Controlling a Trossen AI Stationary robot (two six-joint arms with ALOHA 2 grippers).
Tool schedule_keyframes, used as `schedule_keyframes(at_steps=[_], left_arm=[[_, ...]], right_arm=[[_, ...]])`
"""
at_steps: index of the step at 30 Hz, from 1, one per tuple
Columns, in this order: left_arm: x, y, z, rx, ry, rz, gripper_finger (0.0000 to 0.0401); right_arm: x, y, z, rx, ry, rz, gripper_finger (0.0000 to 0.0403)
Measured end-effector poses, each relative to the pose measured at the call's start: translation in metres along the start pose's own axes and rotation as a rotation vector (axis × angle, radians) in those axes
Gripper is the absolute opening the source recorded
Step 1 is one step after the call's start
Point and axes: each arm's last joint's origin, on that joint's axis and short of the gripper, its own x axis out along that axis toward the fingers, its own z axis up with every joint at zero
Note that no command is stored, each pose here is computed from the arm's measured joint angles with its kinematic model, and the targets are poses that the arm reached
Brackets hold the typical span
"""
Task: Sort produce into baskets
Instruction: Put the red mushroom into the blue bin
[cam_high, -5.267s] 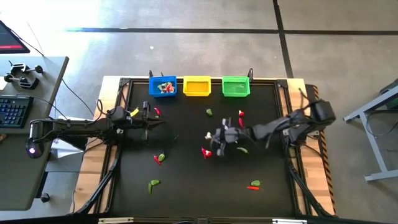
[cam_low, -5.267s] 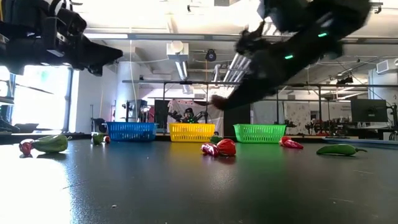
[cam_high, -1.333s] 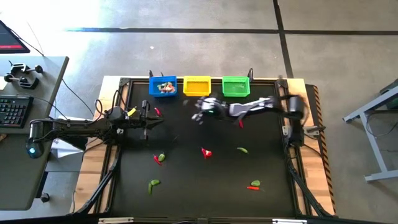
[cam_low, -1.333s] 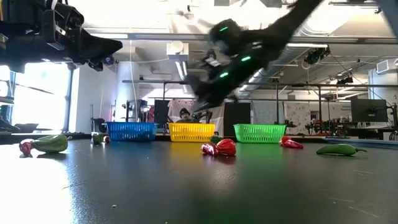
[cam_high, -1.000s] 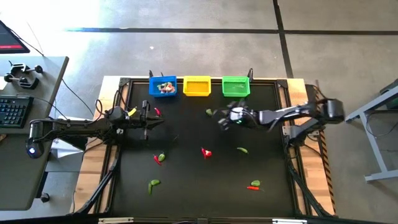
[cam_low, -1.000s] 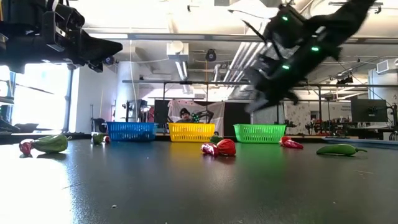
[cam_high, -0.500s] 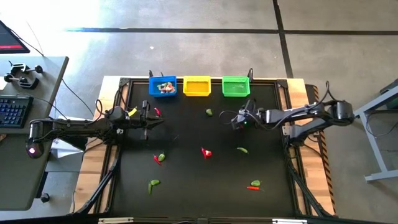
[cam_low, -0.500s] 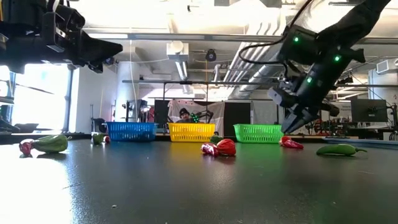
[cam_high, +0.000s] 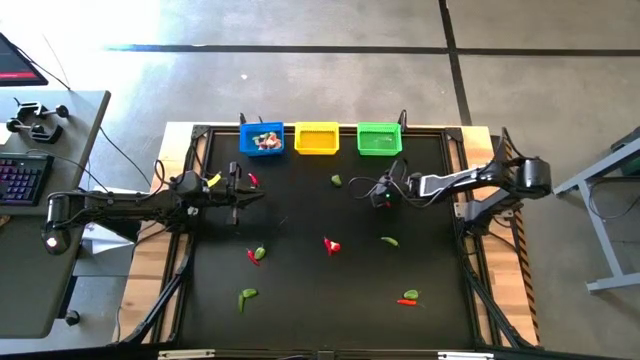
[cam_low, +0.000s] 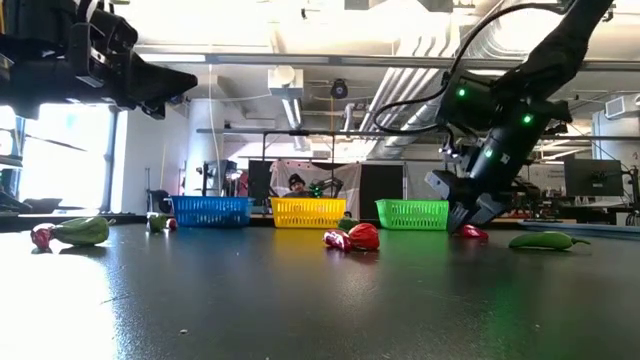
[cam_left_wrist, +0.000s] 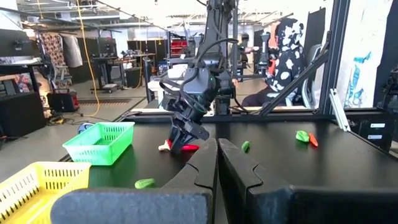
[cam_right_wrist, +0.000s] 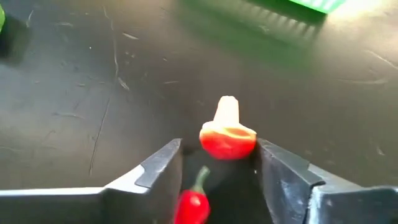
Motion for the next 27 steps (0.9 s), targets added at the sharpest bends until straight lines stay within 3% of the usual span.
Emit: schedule_keyframes(at_steps=[9, 11, 16, 18, 27], left_arm=[[0.0, 0.0, 0.0, -0.029, 0.005, 0.003, 0.0], [0.0, 0.0, -0.002, -0.037, 0.016, 0.002, 0.0], [0.003, 0.0, -0.008, -0.048, 0.07, 0.0, 0.0], [0.005, -0.002, -0.012, -0.055, 0.103, -0.008, 0.0001], [0.032, -0.004, -0.006, 0.041, 0.192, 0.011, 0.0041]], right_arm=[[0.0, 0.01, 0.01, -0.075, -0.09, 0.071, 0.0018], [-0.003, 0.02, 0.015, -0.115, -0.121, 0.177, 0.0014], [-0.021, 0.05, 0.03, -0.218, -0.27, 0.6, 0.0025], [-0.03, 0.059, 0.031, -0.261, -0.332, 0.7, 0.0018], [-0.049, 0.081, 0.015, -0.424, -0.448, 0.824, 0.0005]])
